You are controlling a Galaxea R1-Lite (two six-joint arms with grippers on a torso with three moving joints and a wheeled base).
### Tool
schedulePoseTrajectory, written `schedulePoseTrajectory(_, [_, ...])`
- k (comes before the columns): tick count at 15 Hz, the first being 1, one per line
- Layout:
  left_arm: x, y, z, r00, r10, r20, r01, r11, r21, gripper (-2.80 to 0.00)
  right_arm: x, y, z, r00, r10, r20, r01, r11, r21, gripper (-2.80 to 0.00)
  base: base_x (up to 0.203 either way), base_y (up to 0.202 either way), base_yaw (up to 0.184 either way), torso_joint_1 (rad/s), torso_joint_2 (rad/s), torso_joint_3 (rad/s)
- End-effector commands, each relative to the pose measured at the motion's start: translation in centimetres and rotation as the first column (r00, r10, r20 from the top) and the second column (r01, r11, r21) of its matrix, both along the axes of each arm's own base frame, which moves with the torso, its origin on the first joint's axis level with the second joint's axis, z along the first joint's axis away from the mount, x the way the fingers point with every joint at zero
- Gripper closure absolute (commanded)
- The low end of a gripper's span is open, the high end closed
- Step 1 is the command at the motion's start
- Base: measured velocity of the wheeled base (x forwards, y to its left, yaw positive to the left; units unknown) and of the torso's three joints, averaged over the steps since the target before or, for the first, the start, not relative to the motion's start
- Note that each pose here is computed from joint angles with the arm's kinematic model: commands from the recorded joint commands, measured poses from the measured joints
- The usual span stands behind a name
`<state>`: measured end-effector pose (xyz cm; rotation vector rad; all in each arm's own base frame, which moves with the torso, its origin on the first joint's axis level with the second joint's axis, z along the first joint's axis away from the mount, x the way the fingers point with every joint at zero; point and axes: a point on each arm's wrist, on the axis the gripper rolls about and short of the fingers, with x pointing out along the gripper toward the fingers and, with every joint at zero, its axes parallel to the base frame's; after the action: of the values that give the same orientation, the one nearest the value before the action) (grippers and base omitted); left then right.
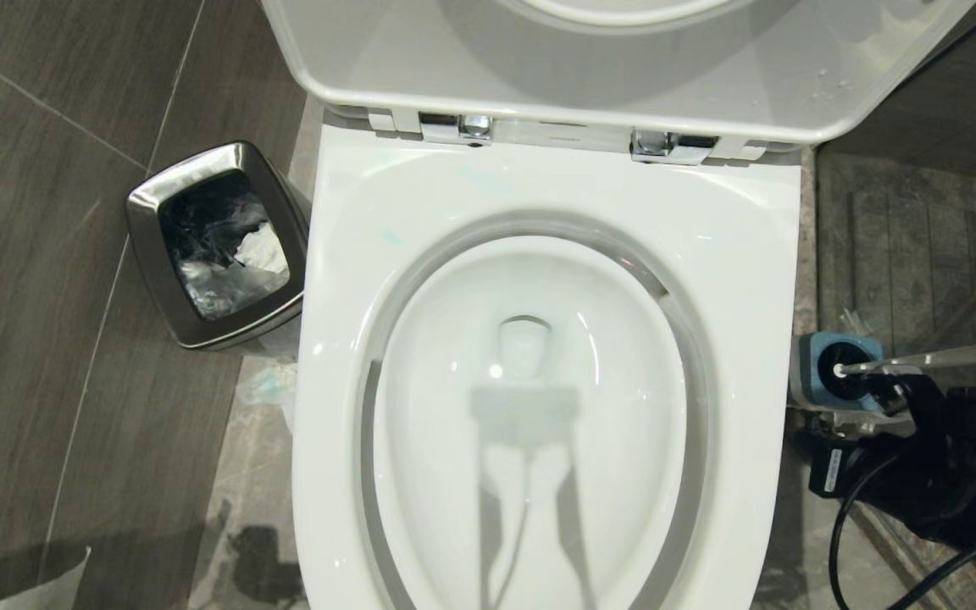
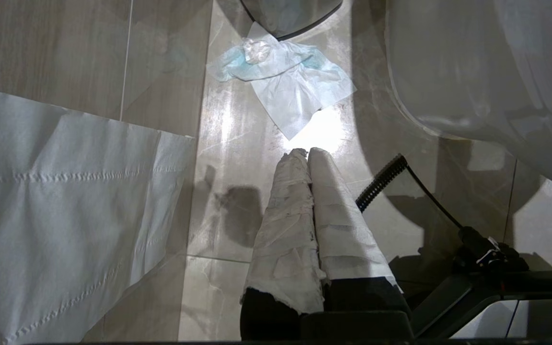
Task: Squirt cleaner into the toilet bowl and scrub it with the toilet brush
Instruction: Pour in the cleaning agent
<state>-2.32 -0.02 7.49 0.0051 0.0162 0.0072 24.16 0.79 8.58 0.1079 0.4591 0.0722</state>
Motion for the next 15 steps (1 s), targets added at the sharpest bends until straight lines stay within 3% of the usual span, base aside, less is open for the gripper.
schedulePoseTrajectory(1, [0.0,0.0,0.0,1.000,0.000,-0.001,0.000,1.000,0.001,0.00,2.1,0.1,-2.8,0.999,-0.003,0.032,0.003,1.000,0.004,-2.80,0.000,0.000,0.000,0.000,0.00,0.000])
schedulePoseTrajectory(3, [0.0,0.0,0.0,1.000,0.000,-0.001,0.000,1.000,-0.001,0.00,3.3,0.1,-3.9,0.991,0.001,0.135,-0.002,1.000,0.002,-2.80,0.000,0.000,0.000,0.000,0.00,0.000])
schedulePoseTrajectory(5, [0.0,0.0,0.0,1.000,0.000,-0.001,0.000,1.000,-0.001,0.00,3.5,0.3,-4.6,0.989,0.034,0.147,-0.032,0.999,-0.015,-2.80,0.000,0.000,0.000,0.000,0.00,0.000])
schedulePoseTrajectory(7, [0.0,0.0,0.0,1.000,0.000,-0.001,0.000,1.000,-0.001,0.00,3.6,0.6,-3.4,0.972,0.115,0.204,-0.115,0.993,-0.011,-2.80,0.000,0.000,0.000,0.001,-0.01,0.003])
schedulePoseTrajectory(10, [0.0,0.0,0.0,1.000,0.000,-0.001,0.000,1.000,-0.001,0.00,5.3,0.8,-1.0,0.935,0.133,0.330,-0.128,0.991,-0.036,-2.80,0.000,0.000,0.000,0.000,0.00,0.000])
schedulePoseTrajectory(13, [0.0,0.0,0.0,1.000,0.000,-0.001,0.000,1.000,-0.001,0.00,6.5,1.3,0.0,0.907,0.160,0.391,-0.140,0.987,-0.079,-2.80,0.000,0.000,0.000,0.000,0.00,0.000])
schedulePoseTrajectory(15, [0.0,0.0,0.0,1.000,0.000,-0.001,0.000,1.000,-0.001,0.00,7.7,1.9,-0.8,0.903,0.191,0.385,-0.159,0.981,-0.115,-2.80,0.000,0.000,0.000,0.000,0.00,0.000])
